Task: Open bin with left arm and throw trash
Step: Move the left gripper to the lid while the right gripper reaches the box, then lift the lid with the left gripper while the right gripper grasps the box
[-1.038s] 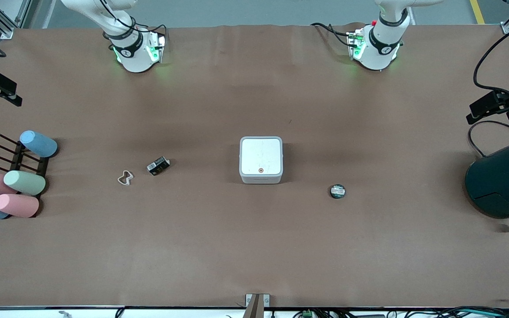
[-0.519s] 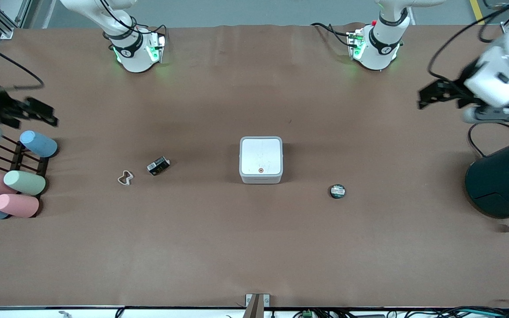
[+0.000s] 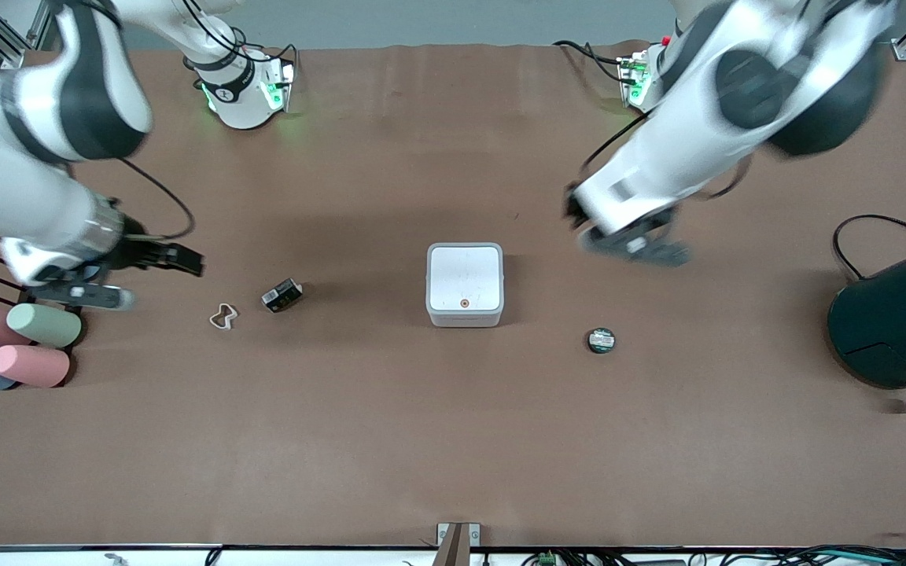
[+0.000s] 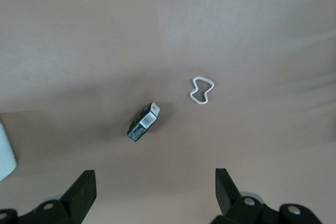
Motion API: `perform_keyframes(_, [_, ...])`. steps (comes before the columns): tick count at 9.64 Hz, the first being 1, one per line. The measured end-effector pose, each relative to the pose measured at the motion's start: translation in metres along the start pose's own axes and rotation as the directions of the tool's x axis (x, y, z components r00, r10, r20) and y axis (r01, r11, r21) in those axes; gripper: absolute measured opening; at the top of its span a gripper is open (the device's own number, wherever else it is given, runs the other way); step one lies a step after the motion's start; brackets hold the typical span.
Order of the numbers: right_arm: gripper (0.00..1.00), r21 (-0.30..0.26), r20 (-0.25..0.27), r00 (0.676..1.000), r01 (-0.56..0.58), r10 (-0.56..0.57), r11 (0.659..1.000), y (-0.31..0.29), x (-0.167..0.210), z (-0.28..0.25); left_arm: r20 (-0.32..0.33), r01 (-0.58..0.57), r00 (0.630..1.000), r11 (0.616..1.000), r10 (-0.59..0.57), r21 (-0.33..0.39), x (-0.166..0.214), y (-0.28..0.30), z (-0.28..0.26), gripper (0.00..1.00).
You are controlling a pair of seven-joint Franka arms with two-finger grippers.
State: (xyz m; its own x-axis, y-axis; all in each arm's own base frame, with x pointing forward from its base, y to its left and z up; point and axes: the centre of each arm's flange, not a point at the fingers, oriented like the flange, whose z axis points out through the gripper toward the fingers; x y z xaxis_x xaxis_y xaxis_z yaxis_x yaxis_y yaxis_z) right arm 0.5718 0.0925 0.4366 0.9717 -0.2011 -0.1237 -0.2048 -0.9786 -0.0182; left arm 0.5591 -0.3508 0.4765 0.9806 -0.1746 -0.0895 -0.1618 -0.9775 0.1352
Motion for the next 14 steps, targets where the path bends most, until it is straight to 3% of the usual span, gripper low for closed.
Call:
perform_keyframes(2, [1.0, -0.002, -0.02, 0.996, -0.082, 0.082, 0.997, -0.019, -0.02, 0.072, -0.04, 0.013, 0.999, 0.999, -0.011, 0.047, 0.027, 0.033, 0.095, 0.1])
perform_keyframes(3, [1.0, 0.004, -0.042, 0.992, -0.123, 0.123, 0.992, -0.025, -0.033, 0.109, -0.055, 0.004, 0.998, 0.998, -0.001, 0.055, 0.034, 0.042, 0.127, 0.01])
perform_keyframes(6, [1.0, -0.01, -0.04, 0.977, -0.211, 0.21, 0.977, -0.042, -0.054, 0.196, -0.104, 0.01, 0.994, 1.0, -0.008, 0.011, 0.032, 0.084, 0.175, 0.01])
perform_keyframes(8, [0.98, 0.018, -0.054, 0.968, -0.246, 0.246, 0.969, -0.052, -0.052, 0.233, -0.139, 0.004, 0.99, 1.0, -0.007, -0.019, 0.031, 0.097, 0.183, 0.01])
perform_keyframes(11, [0.8, 0.027, -0.068, 0.962, -0.264, 0.265, 0.964, -0.05, -0.045, 0.248, -0.183, 0.003, 0.983, 0.998, -0.014, -0.058, 0.039, 0.098, 0.196, 0.01])
perform_keyframes(13, [0.61, 0.036, -0.078, 0.955, -0.284, 0.286, 0.958, -0.042, -0.035, 0.242, -0.186, 0.024, 0.982, 0.998, -0.035, -0.061, 0.039, 0.099, 0.196, 0.01])
perform_keyframes(14, [0.57, 0.042, -0.083, 0.952, -0.294, 0.296, 0.955, -0.038, -0.031, 0.24, -0.189, 0.025, 0.981, 0.998, -0.035, -0.057, 0.039, 0.099, 0.196, 0.01])
